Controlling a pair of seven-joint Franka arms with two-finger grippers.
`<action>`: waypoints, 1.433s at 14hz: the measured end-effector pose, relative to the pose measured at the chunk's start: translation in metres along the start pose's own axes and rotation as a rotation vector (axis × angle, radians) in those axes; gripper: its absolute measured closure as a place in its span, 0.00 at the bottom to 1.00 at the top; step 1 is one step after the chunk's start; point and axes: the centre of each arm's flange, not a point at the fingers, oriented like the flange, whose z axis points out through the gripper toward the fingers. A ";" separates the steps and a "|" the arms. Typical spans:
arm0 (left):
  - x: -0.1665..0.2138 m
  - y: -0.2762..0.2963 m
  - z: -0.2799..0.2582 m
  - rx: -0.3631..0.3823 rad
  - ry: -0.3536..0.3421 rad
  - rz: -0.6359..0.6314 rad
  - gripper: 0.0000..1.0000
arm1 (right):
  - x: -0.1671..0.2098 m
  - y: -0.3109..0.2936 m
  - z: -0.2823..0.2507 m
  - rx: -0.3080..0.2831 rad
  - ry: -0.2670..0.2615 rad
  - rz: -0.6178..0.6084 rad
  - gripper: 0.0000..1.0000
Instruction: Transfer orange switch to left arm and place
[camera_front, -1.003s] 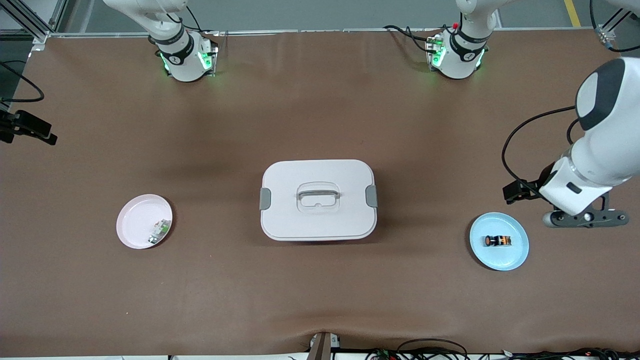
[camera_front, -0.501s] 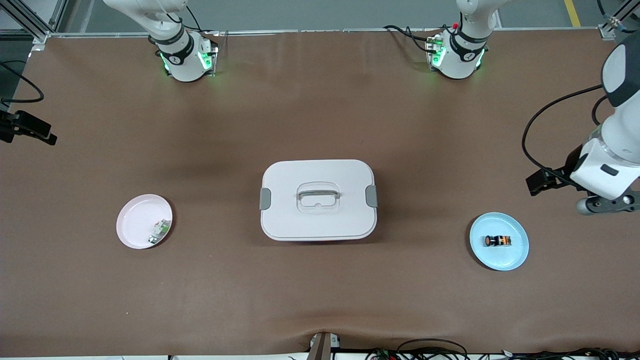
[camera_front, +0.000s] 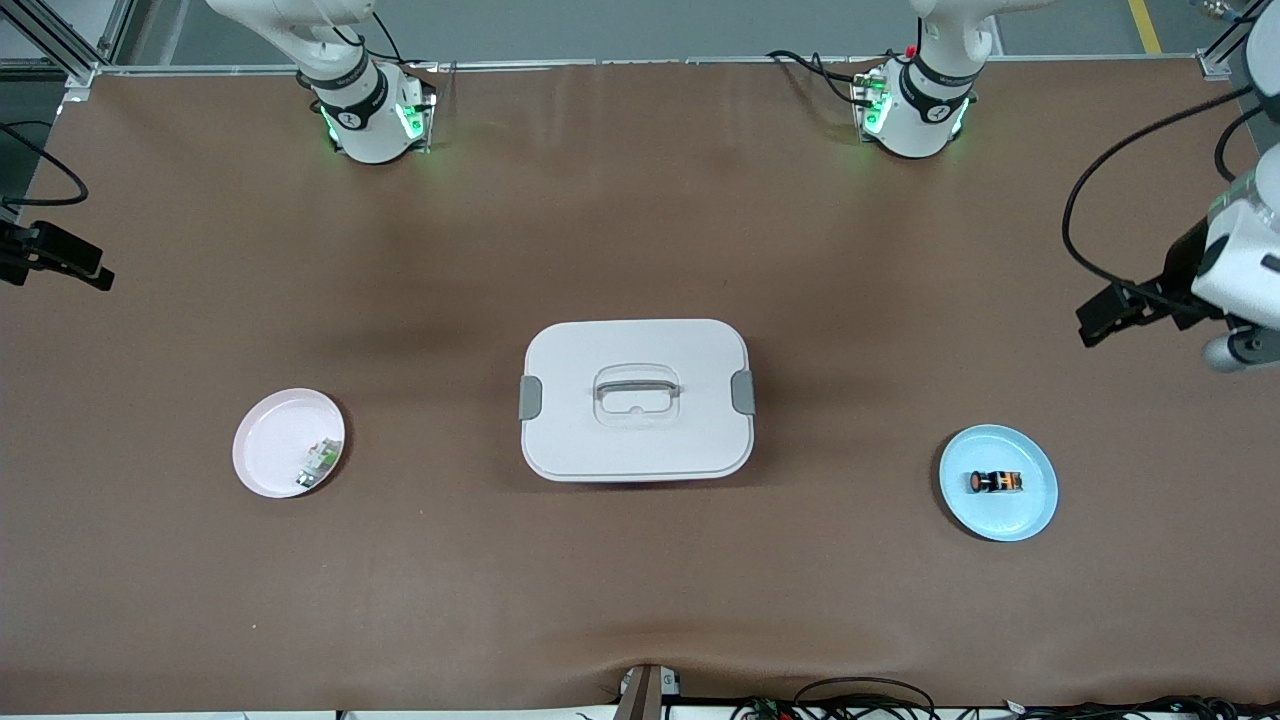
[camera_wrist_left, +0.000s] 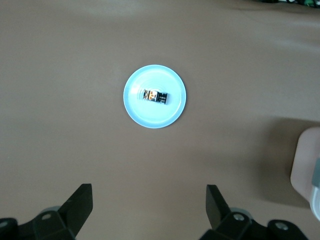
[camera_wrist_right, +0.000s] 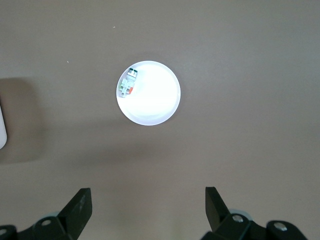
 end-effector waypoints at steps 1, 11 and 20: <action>-0.008 -0.002 -0.006 0.002 0.003 0.019 0.00 | 0.000 0.000 0.000 0.000 0.000 0.000 0.00; -0.074 -0.024 -0.043 -0.047 -0.027 0.064 0.00 | 0.000 -0.001 0.000 0.000 0.000 -0.002 0.00; -0.080 -0.010 -0.041 -0.102 -0.058 0.097 0.00 | 0.000 -0.001 0.000 0.000 0.000 -0.003 0.00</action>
